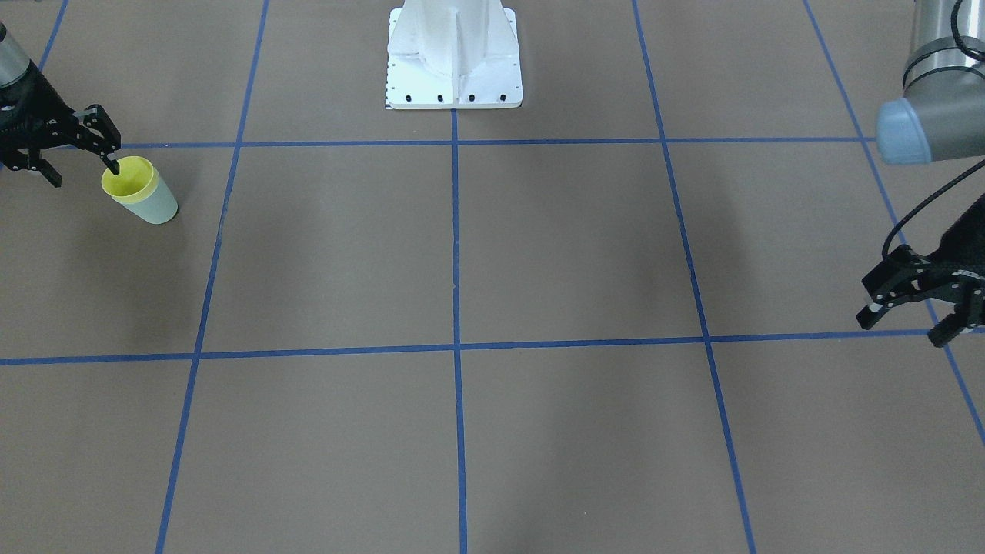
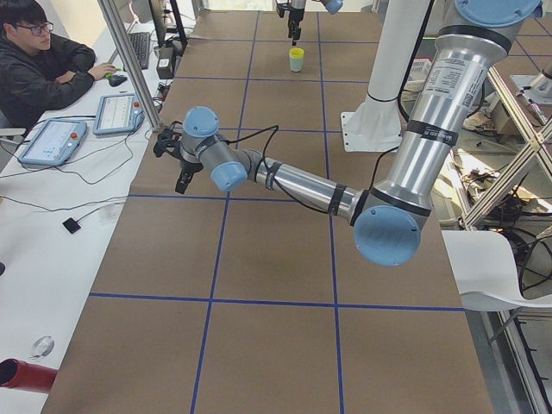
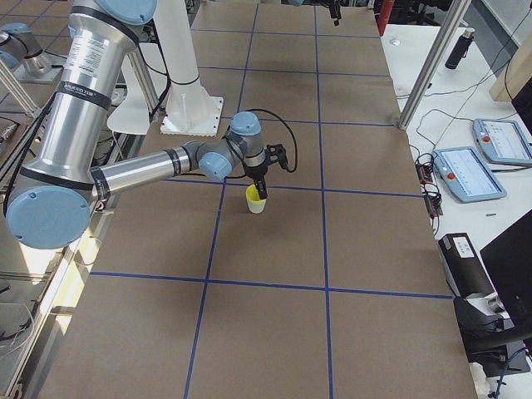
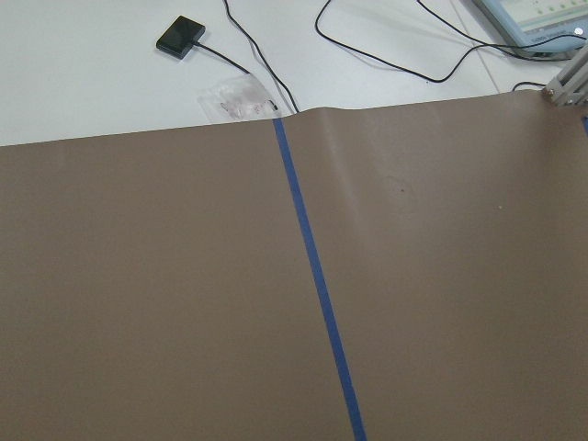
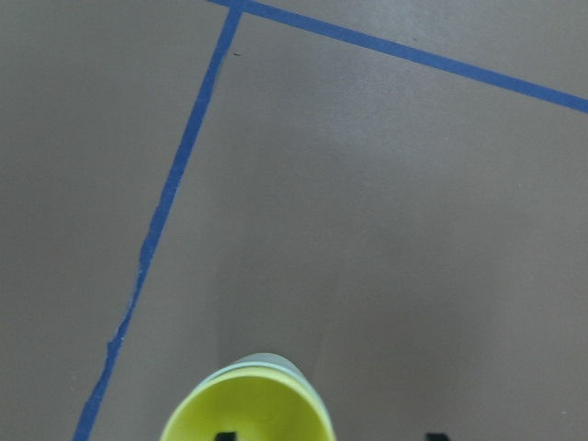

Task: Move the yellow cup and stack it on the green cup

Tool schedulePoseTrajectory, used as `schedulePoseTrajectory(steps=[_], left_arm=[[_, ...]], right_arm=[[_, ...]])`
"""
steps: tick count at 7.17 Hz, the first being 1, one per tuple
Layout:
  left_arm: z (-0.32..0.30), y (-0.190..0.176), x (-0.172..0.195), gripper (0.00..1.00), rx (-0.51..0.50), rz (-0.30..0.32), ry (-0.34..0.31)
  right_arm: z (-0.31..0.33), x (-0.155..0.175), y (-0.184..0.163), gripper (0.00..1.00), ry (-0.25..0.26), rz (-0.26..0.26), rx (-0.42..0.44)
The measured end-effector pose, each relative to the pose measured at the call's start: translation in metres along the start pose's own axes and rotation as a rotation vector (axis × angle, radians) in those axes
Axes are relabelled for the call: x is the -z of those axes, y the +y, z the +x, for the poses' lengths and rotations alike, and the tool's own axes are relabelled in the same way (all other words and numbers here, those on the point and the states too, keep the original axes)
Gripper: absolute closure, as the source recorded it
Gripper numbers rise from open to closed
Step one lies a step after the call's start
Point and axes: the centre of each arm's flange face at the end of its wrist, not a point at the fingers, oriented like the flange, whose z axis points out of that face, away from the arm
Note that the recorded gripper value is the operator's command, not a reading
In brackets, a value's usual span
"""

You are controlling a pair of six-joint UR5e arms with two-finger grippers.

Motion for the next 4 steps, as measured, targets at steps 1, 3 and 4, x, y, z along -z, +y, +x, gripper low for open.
schedulePoseTrajectory(steps=[1, 3, 4], left_arm=[[-0.050, 0.012, 0.016, 0.00, -0.067, -0.039, -0.029], [-0.143, 0.057, 0.045, 0.00, -0.165, -0.104, -0.111], [-0.175, 0.081, 0.051, 0.00, -0.149, -0.129, -0.158]], right_arm=[[0.013, -0.006, -0.006, 0.00, 0.018, 0.006, -0.024], [0.028, -0.022, -0.027, 0.00, 0.040, 0.020, -0.054], [0.044, -0.023, -0.033, 0.00, 0.049, 0.028, -0.065]])
